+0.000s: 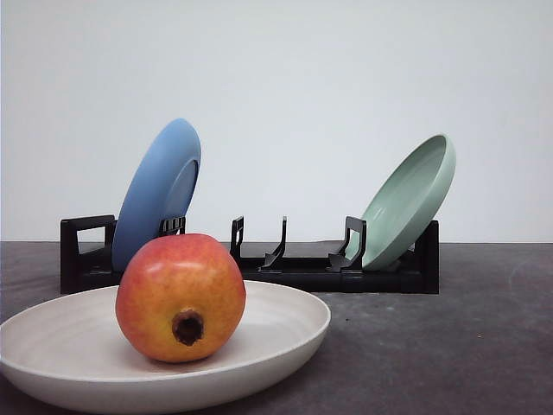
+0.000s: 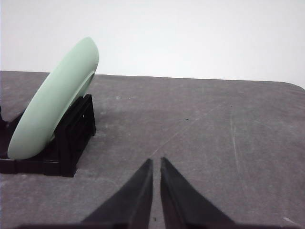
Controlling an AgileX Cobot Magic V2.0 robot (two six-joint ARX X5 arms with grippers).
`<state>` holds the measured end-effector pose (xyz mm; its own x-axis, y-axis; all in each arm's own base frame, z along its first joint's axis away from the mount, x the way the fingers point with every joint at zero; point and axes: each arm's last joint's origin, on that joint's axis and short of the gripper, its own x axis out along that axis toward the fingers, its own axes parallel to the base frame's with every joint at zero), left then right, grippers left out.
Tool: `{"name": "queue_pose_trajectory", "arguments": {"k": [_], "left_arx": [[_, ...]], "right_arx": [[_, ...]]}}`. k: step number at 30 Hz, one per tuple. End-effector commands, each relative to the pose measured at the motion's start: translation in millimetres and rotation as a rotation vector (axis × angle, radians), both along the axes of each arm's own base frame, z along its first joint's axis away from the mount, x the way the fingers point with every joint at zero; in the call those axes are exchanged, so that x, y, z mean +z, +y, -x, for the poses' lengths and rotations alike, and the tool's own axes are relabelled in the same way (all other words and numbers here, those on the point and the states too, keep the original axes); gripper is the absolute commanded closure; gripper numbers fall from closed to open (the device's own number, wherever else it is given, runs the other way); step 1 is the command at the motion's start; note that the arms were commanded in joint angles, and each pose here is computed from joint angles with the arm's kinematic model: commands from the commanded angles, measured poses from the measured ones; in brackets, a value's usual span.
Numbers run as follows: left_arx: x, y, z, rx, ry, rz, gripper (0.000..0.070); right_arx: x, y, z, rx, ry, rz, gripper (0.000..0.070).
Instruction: Place pomegranate in white plate
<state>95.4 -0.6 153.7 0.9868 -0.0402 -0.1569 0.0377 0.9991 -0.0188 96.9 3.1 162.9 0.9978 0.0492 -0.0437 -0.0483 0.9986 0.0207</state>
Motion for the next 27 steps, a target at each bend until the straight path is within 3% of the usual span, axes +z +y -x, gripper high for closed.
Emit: {"name": "queue_pose_trajectory", "arguments": {"k": [1,27], "left_arx": [[-1.9,0.2,-0.6,0.003,-0.005,-0.011,0.0700],[-1.9,0.2,-0.6,0.003,-0.005,-0.011,0.0700]], "right_arx": [[-0.4,0.0,-0.3,-0.001,-0.006,-0.005,0.0672],[-0.4,0.0,-0.3,-0.001,-0.006,-0.005,0.0672]]}}
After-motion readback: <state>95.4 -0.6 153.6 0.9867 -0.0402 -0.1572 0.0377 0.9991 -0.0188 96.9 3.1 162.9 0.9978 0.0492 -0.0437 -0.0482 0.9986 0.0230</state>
